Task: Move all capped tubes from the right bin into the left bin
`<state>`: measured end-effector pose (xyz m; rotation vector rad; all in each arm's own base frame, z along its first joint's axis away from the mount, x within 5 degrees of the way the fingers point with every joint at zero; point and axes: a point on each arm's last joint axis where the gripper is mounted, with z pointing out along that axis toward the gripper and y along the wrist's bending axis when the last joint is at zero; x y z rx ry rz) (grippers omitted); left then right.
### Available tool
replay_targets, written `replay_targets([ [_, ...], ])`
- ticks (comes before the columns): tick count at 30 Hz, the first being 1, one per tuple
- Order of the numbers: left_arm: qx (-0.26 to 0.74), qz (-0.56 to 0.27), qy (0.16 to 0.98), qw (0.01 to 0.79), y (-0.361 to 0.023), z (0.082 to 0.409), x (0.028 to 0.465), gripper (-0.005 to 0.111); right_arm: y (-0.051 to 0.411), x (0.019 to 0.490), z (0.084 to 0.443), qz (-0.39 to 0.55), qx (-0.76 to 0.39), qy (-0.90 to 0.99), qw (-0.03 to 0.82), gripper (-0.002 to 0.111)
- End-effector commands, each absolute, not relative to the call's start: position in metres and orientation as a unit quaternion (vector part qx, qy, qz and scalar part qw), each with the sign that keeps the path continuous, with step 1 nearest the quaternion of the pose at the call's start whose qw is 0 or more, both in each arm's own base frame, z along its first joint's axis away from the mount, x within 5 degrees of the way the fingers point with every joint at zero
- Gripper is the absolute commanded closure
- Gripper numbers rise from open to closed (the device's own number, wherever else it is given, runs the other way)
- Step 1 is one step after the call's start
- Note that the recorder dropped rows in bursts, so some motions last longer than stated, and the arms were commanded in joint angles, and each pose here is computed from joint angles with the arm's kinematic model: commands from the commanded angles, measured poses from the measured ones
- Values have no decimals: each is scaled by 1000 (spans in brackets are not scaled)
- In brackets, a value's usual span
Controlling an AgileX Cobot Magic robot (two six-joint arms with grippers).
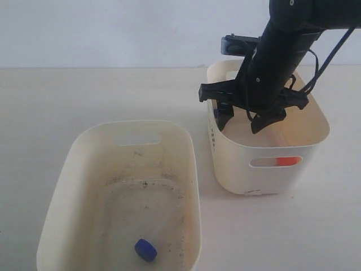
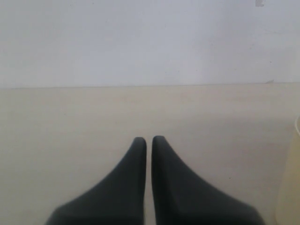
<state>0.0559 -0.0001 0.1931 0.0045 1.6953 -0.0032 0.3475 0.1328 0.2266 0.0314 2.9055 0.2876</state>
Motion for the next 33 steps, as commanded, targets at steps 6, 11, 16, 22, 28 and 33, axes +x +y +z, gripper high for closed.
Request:
replay_targets([
  [6,-4,-7,747,665,0,195,56,102,103,349,246,80,-28,988,128,46],
  [11,-4,-7,747,665,0,195,56,102,93,347,252,43,-236,964,115,46],
  [16,-4,-7,747,665,0,195,56,102,92,351,252,8,-391,910,137,46],
  [22,-4,-7,747,665,0,195,56,102,93,358,253,-38,-560,811,167,46],
  [28,-4,-7,747,665,0,195,56,102,93,365,242,-68,-644,743,170,46],
  [33,-4,-7,747,665,0,195,56,102,95,376,223,-73,-655,733,169,46],
])
